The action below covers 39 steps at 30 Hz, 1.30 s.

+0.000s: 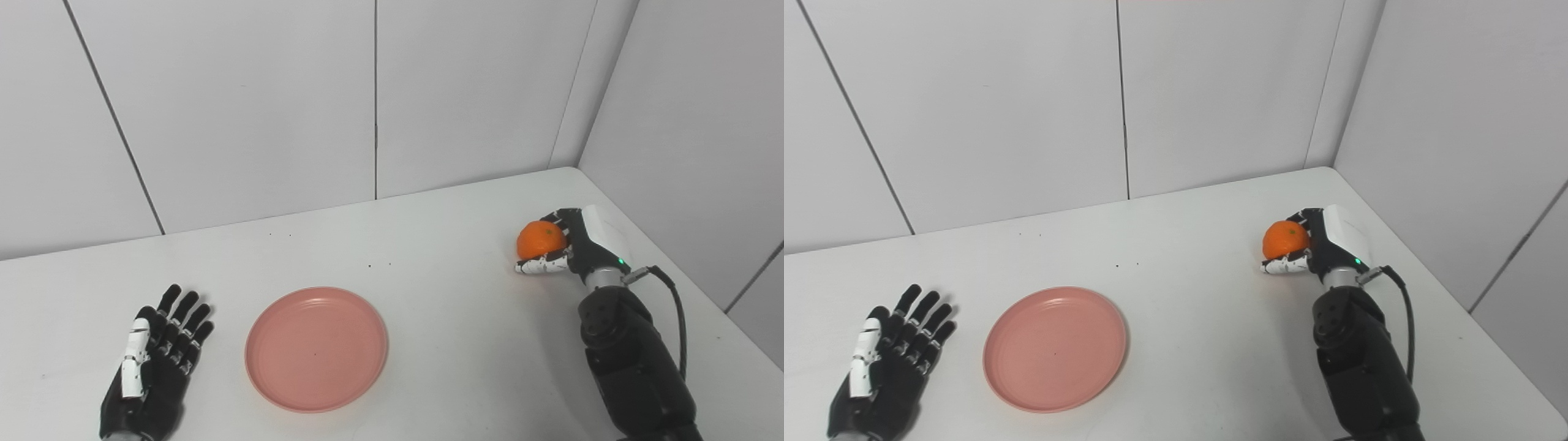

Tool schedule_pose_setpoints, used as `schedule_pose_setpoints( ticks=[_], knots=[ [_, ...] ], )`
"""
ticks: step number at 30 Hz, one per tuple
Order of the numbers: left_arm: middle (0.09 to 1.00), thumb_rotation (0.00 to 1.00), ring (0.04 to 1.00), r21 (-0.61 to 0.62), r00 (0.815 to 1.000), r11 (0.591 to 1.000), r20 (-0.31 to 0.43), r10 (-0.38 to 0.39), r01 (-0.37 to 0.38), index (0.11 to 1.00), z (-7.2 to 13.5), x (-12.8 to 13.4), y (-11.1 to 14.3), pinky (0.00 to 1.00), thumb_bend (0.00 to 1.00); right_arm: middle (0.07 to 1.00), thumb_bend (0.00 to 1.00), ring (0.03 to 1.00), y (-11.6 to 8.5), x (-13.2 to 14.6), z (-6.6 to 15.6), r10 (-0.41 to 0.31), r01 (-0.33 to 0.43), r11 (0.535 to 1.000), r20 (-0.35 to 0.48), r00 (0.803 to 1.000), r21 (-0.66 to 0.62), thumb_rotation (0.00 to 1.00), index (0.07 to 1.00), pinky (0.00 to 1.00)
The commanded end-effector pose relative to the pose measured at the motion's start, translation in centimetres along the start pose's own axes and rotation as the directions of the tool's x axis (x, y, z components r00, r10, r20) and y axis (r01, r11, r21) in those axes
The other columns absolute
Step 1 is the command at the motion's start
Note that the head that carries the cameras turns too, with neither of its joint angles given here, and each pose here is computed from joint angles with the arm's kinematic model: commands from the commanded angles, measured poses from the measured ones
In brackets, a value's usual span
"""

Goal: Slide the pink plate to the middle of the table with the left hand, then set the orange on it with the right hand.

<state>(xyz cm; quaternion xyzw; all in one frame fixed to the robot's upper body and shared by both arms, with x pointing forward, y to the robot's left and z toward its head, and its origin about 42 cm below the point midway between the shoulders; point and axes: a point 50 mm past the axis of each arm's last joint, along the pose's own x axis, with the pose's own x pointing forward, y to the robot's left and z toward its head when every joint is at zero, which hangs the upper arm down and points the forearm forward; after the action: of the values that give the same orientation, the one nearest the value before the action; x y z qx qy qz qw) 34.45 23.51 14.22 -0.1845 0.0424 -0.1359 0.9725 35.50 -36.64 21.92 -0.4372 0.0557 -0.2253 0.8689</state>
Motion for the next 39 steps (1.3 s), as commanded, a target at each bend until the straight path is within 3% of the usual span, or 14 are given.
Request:
schedule_pose_setpoints(
  ticks=[1, 4, 10, 15, 22, 27, 38, 39],
  knots=[
    [0.969, 1.0, 0.954, -0.003, 0.999, 1.0, -0.036, 0.011, -0.011, 0.965, -0.5, 0.0, 0.2, 0.97, 0.32, 0.518, 0.52, 0.458, -2.2, -0.2, 2.1, -0.097, 0.094, 0.995, 0.077, 0.992, 0.036, 0.13, 0.487, 0.39],
    [0.968, 1.0, 0.955, -0.011, 0.999, 1.0, -0.033, 0.006, -0.006, 0.964, -0.6, 0.0, 0.2, 0.98, 0.32, 0.526, 0.52, 0.468, -2.6, -0.8, 3.2, -0.11, 0.104, 0.993, 0.109, 0.988, 0.06, 0.13, 0.487, 0.39],
    [0.963, 1.0, 0.949, -0.006, 0.999, 1.0, -0.033, 0.006, -0.006, 0.959, -0.8, 0.0, -0.1, 0.97, 0.31, 0.505, 0.52, 0.459, -3.1, -3.1, 7.0, -0.152, 0.126, 0.985, 0.24, 0.959, 0.12, 0.14, 0.486, 0.38],
    [0.966, 1.0, 0.955, 0.003, 1.0, 1.0, -0.025, -0.007, 0.007, 0.961, -1.2, -0.2, -0.4, 0.98, 0.32, 0.51, 0.52, 0.46, -2.7, -4.5, 9.5, -0.144, 0.104, 0.985, 0.316, 0.938, 0.138, 0.14, 0.486, 0.38],
    [0.954, 1.0, 0.942, 0.012, 1.0, 1.0, -0.022, -0.001, 0.001, 0.95, -1.8, -0.3, -1.1, 0.96, 0.32, 0.504, 0.52, 0.439, -1.2, -6.4, 13.6, -0.108, 0.048, 0.987, 0.418, 0.902, 0.151, 0.13, 0.487, 0.36],
    [0.94, 1.0, 0.929, 0.004, 1.0, 1.0, -0.019, 0.007, -0.007, 0.936, -2.2, -0.5, -1.6, 0.95, 0.33, 0.489, 0.52, 0.411, 0.7, -7.6, 16.3, -0.053, -0.025, 0.988, 0.499, 0.865, 0.15, 0.13, 0.487, 0.32],
    [0.931, 1.0, 0.92, 0.039, 1.0, 0.999, -0.012, 0.006, -0.006, 0.921, -3.2, -0.6, -4.1, 0.92, 0.38, 0.504, 0.52, 0.433, 4.5, -9.2, 19.1, 0.035, -0.161, 0.974, 0.602, 0.797, 0.157, 0.13, 0.486, 0.35],
    [0.927, 1.0, 0.918, 0.04, 1.0, 0.999, -0.012, 0.009, -0.008, 0.918, -3.3, -0.6, -4.4, 0.92, 0.39, 0.487, 0.52, 0.425, 4.8, -9.4, 19.4, 0.04, -0.166, 0.974, 0.607, 0.794, 0.152, 0.08, 0.496, 0.35]
  ],
)
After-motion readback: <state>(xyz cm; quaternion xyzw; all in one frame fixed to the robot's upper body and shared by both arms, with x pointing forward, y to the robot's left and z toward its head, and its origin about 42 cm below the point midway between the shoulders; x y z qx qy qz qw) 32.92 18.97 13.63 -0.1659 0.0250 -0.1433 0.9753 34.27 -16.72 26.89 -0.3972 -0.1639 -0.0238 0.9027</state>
